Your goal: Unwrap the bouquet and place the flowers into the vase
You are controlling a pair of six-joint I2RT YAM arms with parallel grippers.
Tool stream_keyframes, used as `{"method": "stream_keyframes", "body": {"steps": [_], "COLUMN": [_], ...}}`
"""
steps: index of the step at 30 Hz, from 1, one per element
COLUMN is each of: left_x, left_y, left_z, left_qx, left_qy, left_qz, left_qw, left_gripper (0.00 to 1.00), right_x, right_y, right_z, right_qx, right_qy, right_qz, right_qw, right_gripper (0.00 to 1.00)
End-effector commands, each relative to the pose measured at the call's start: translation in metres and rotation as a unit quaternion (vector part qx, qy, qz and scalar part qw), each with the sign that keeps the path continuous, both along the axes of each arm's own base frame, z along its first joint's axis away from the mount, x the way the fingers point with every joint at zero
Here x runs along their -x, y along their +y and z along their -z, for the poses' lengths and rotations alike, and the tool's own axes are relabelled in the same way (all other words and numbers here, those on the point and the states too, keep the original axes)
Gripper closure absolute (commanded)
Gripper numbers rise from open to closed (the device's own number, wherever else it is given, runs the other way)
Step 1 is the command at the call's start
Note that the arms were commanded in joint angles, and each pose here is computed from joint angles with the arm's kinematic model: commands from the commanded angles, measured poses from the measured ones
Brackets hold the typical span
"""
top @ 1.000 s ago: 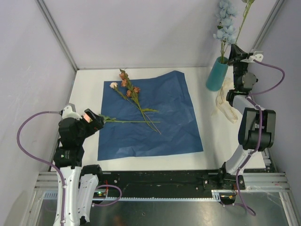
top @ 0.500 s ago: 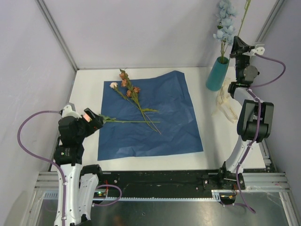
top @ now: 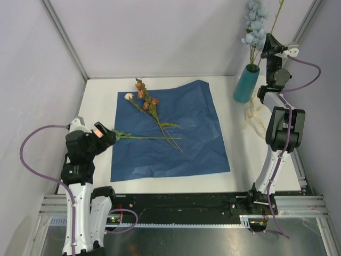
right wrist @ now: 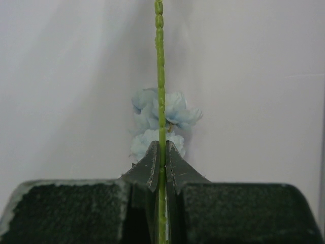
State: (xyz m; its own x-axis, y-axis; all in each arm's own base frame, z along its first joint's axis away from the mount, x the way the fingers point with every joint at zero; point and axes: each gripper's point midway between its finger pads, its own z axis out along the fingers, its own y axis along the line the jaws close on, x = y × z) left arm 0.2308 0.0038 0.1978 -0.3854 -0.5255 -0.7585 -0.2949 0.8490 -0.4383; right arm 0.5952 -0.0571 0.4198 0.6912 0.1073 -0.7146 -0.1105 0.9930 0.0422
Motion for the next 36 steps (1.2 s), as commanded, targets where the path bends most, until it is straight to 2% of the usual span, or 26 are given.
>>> {"method": "stream_keyframes", "body": {"steps": [1,5,9,13,19,23,30,32,36], "left_x": [-0.004,-0.005,-0.005,-0.005,-0.005,-0.003,0.000,0.000,0.001], "left_y": [0.000,0.000,-0.001,-0.001,-0.002,-0.002,-0.001,-0.002,-0.002], "left_z": [-0.019,-0.019,-0.020,-0.020,-0.020,-0.023,-0.027,-0.027,-0.027], "left_qx": [0.003,0.004,0.003,0.004,0.006,0.004,0.001,0.001,0.003], "left_qy": [-0.025,-0.024,-0.025,-0.026,-0.027,-0.032,-0.045,-0.045,-0.047], "left_qz": [0.001,0.003,0.004,0.004,0.008,0.005,0.002,0.003,0.004], "left_qw": [1.000,1.000,1.000,1.000,1.000,0.999,0.999,0.999,0.999], "left_gripper": [0.00,0.00,0.00,0.00,0.00,0.00,0.00,0.00,0.01], "right_x": [0.026,0.012,0.008,0.018,0.040,0.056,0.084,0.088,0.097], "right_y": [0.007,0.007,0.004,0.002,-0.004,-0.001,0.010,0.015,0.038], "right_z": [-0.039,-0.016,0.002,0.011,0.019,0.013,0.005,0.003,0.015], "right_qx": [0.015,0.007,-0.002,-0.002,-0.017,-0.019,-0.033,-0.056,-0.108], "right_qy": [-0.114,-0.094,-0.072,-0.051,-0.025,-0.015,0.018,0.047,0.159], "right_qz": [0.009,0.008,0.017,0.028,0.042,0.041,0.031,0.019,-0.011], "right_qw": [0.993,0.996,0.997,0.998,0.999,0.999,0.999,0.997,0.981], "right_gripper": [1.00,1.00,0.95,0.85,0.64,0.56,0.55,0.56,0.57]}}
